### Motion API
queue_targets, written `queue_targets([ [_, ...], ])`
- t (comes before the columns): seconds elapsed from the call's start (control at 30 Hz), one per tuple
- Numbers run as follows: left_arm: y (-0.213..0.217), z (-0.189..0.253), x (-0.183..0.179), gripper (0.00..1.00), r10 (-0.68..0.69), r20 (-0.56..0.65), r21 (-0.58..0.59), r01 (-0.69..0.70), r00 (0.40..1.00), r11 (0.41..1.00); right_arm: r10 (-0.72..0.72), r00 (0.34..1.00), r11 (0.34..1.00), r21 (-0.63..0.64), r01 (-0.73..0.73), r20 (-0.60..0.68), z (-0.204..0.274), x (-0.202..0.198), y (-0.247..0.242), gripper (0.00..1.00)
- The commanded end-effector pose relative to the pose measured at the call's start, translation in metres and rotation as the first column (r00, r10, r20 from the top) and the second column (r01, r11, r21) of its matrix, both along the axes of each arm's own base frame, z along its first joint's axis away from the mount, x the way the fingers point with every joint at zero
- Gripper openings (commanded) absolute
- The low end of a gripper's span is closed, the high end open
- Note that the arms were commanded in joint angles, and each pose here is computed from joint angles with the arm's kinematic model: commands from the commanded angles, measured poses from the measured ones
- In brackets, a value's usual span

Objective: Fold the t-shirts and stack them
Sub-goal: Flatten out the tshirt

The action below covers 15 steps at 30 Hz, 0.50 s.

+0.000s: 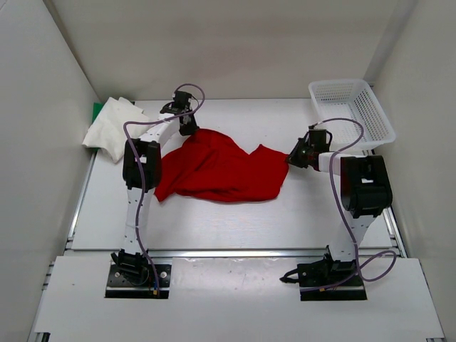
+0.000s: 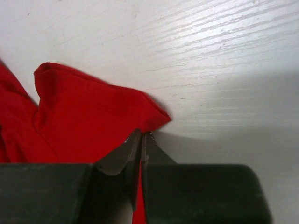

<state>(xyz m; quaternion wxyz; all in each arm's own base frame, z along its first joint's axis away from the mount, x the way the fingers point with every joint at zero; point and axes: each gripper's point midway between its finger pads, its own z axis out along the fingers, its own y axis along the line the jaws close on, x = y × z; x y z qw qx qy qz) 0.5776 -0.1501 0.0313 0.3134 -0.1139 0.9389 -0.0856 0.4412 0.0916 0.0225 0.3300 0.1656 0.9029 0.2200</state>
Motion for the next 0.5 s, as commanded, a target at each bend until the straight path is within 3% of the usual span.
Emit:
queue_targets([
  [0.0,-0.019,0.084,0.018,0.0,-0.034,0.175,-0.076,0.048,0.984,0.996,0.007,0.996,0.997,0.074,-0.014,0.094,0.028,0.02,0.012,0.0],
  [0.1,-0.028,0.132,0.032,0.0,-0.024,0.259,-0.147,0.063,0.966,0.987,0.02,0.975,0.994,0.098,-0.042,0.221,0.086,0.047,0.022,0.0],
  [0.17,-0.029,0.193,0.044,0.0,0.004,0.364,-0.219,0.082,0.931,0.972,0.037,0.946,0.992,0.105,-0.075,0.322,0.142,0.068,0.029,0.0],
  [0.23,-0.019,0.243,0.044,0.0,0.06,0.439,-0.337,0.103,0.897,0.936,0.062,0.884,0.991,0.075,-0.109,0.464,0.229,0.096,0.035,0.0],
  [0.27,-0.007,0.274,0.042,0.0,0.083,0.497,-0.355,0.115,0.864,0.928,0.075,0.889,0.991,0.063,-0.115,0.452,0.239,0.097,0.036,0.0],
  [0.33,0.004,0.326,0.032,0.0,0.119,0.559,-0.409,0.149,0.82,0.9,0.096,0.786,0.992,0.01,-0.128,0.611,0.346,0.111,0.037,0.01],
  [0.4,0.032,0.379,0.016,0.0,0.159,0.634,-0.437,0.181,0.757,0.881,0.122,0.679,0.991,-0.055,-0.12,0.724,0.439,0.1,0.036,0.0],
  [0.47,0.055,0.412,-0.001,0.0,0.197,0.677,-0.47,0.211,0.709,0.857,0.146,0.608,0.988,-0.082,-0.132,0.781,0.487,0.086,0.037,0.0],
])
